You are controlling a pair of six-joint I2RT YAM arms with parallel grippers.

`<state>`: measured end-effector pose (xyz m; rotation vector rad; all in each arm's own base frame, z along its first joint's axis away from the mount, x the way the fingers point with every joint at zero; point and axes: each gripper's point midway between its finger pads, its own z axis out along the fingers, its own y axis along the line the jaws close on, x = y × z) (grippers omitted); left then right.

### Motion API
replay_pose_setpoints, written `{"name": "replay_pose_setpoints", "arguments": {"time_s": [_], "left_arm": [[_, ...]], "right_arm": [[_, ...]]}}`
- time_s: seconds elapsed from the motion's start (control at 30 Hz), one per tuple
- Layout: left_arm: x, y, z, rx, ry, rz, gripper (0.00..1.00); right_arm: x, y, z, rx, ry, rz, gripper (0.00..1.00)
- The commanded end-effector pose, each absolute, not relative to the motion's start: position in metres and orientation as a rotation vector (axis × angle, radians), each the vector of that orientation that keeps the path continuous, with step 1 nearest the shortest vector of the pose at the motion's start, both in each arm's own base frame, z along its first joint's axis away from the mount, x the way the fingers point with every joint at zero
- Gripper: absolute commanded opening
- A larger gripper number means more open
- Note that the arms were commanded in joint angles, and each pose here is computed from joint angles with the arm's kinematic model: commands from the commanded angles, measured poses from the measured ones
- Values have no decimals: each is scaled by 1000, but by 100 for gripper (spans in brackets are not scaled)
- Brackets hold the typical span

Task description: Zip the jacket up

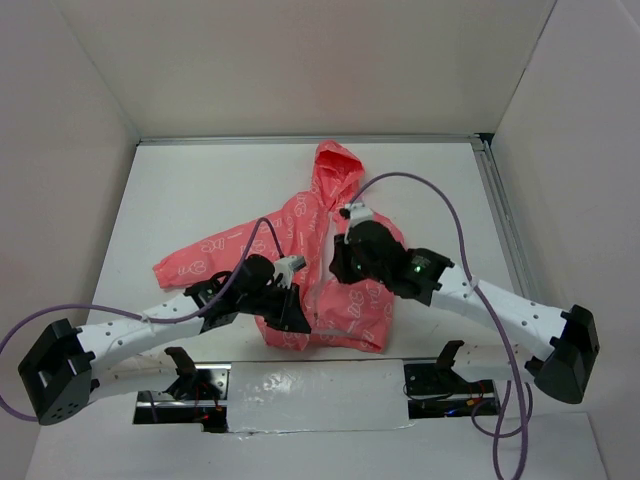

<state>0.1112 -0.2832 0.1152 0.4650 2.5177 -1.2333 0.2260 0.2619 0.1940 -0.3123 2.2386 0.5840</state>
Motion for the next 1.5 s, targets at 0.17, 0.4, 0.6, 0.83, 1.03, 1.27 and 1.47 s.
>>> {"name": "replay_pose_setpoints", "arguments": {"time_s": [0.17,0.4,0.6,0.83,1.03,1.27,1.47], "left_arm": [[163,-303,189,485,2226,-1246,0],[171,-311,209,541,2125,-1278,0],[169,-315,223,572,2046,-1323,0],[177,-313,228,503,2043,-1319,0],[184,-311,237,449,2011,-1322,0],[184,-315,243,479,1974,-1356,0],[186,-314,238,457,1992,-1340,0]], "right_arm": [[160,283,212,-436,2123,825,47],[138,293,221,-474,2026,1022,57],[151,290,221,-393,2026,982,64],[155,287,215,-334,2058,1011,68],[161,282,217,-226,2053,1062,70],[168,288,237,-199,1964,1182,69],[163,289,241,-220,2007,1183,68]]}}
